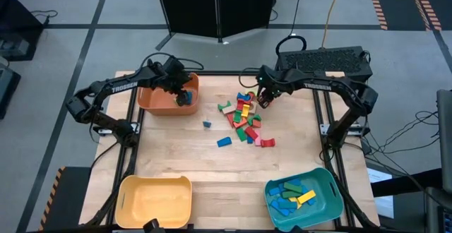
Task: Sort blocks by size
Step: Put the light brown arch block into the orange bin
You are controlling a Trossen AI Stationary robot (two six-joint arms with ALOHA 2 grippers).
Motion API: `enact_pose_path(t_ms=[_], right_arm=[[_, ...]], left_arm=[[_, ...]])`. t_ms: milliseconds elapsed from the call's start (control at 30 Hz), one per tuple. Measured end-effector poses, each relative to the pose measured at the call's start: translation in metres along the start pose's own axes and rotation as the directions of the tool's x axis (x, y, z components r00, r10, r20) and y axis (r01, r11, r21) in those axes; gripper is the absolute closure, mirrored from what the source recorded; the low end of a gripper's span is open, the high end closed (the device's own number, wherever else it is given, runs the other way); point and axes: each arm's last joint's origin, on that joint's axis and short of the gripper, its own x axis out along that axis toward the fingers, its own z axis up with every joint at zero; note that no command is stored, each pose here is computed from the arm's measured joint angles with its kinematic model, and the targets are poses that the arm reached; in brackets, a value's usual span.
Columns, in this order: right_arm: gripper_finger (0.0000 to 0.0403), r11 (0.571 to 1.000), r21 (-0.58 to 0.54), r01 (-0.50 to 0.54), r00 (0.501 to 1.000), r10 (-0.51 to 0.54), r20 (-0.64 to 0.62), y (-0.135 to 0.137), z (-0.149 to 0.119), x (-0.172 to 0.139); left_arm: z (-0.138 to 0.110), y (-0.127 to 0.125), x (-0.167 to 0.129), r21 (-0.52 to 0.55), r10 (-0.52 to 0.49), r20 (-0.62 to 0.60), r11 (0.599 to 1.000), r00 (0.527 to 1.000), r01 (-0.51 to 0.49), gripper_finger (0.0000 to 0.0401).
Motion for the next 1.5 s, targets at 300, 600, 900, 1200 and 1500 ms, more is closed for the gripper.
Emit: enact_pose_path(t_ms=[300,600,900,1200,1500], right_arm=[[0.0262,1.000,-0.011,0.015,0.998,-0.016,-0.059,0.002,-0.001,0.019],[0.0213,0.999,0.037,0.019,0.998,-0.017,-0.063,0.002,-0.001,0.019],[0.0206,1.000,0.021,-0.002,0.993,0.004,-0.122,0.002,0.005,0.005],[0.0206,0.994,-0.110,-0.007,0.973,-0.019,-0.228,-0.001,0.041,-0.023],[0.0206,0.981,-0.173,0.092,0.838,-0.170,-0.518,0.007,0.074,0.016]], left_arm=[[0.000,0.000,0.000,0.002,0.000,0.000,1.000,1.000,0.000,0.0154],[0.000,0.000,0.000,0.003,0.000,0.001,1.000,1.000,0.000,0.0154],[0.000,0.000,0.000,0.004,0.000,0.001,1.000,1.000,0.000,0.0154],[0.000,0.000,0.000,0.003,0.000,0.001,1.000,1.000,0.000,0.0154],[0.000,0.000,0.000,0.004,-0.001,0.002,1.000,1.000,0.001,0.0154]])
